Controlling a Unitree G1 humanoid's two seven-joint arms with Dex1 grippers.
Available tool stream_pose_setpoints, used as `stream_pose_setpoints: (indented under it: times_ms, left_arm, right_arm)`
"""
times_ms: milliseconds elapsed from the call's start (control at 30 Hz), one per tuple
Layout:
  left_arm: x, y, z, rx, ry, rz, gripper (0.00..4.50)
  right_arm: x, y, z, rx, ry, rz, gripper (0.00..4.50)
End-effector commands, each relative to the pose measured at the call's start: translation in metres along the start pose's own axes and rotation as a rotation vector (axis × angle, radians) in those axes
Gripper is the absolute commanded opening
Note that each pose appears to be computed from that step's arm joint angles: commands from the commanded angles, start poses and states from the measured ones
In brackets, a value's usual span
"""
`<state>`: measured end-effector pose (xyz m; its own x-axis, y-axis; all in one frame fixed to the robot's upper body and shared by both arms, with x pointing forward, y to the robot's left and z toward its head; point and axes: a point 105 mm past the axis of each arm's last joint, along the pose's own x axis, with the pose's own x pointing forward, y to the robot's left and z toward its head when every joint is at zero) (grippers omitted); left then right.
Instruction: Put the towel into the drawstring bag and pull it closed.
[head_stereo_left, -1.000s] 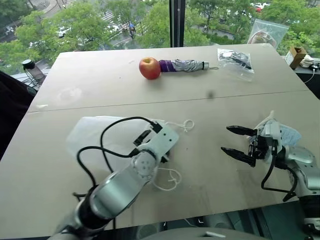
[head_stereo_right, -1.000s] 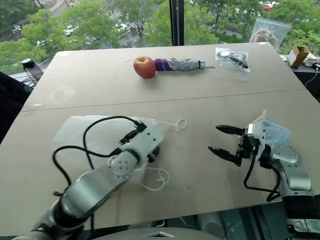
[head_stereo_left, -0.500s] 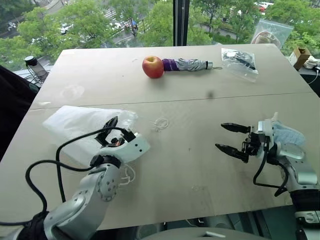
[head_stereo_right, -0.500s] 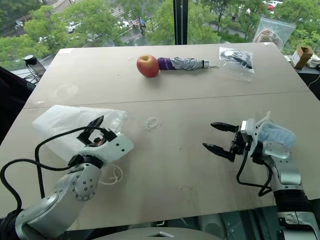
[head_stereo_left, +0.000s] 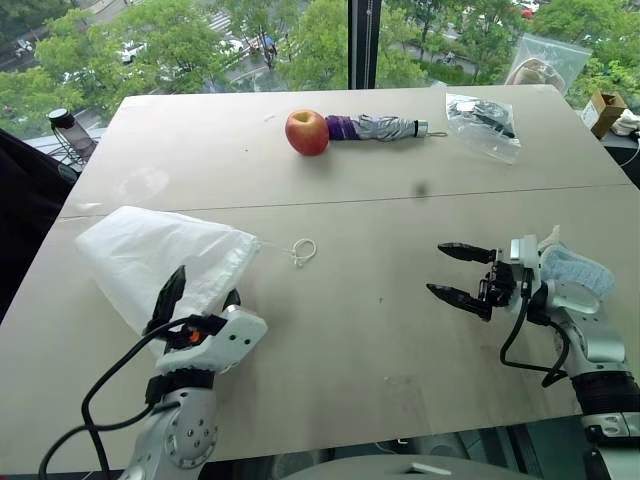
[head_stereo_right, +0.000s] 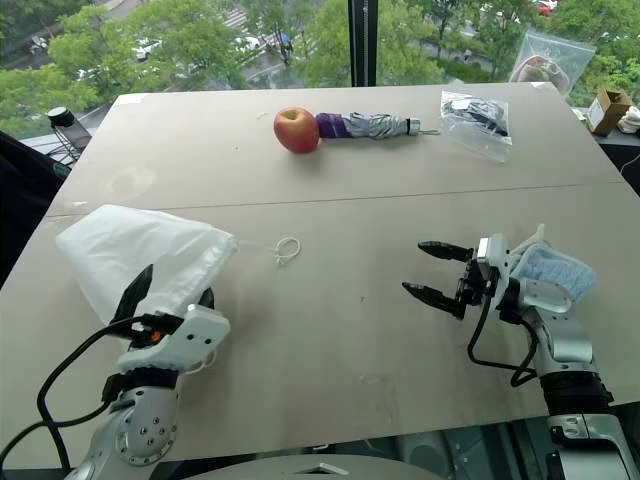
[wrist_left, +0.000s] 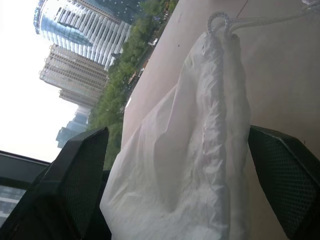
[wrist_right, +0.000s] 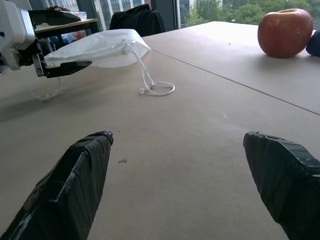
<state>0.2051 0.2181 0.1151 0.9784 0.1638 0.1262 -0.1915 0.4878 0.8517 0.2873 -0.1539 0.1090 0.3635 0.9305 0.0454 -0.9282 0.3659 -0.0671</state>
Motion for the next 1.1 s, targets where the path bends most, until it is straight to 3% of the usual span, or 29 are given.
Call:
stream_pose_setpoints:
  times_ms: [33,400,500,767,1100]
  left_arm:
    - [-0.003,0.011,-0.008,-0.085,0.009,0.078,4.47]
    - [-0.023,-0.007,-0.032,-0.462,0.107,0.027,4.47]
    - [-0.026,-0.008,-0.030,-0.493,0.084,-0.003,4.47]
    - [-0.033,-0.008,-0.028,-0.279,0.016,-0.038,4.47]
    - [-0.023,-0.004,-0.045,-0.199,0.056,-0.003,4.47]
  right_arm:
    - [-0.002,-0.002,0.008,-0.038,-0.018,-0.003,4.50]
    - [-0.001,-0.003,0.010,-0.043,-0.026,-0.011,4.50]
    - [-0.001,-0.003,0.009,-0.041,-0.028,-0.014,4.50]
    - [-0.002,-0.001,0.008,-0.038,-0.029,-0.016,4.50]
    - [0.000,-0.002,0.010,-0.038,-0.034,-0.012,4.50]
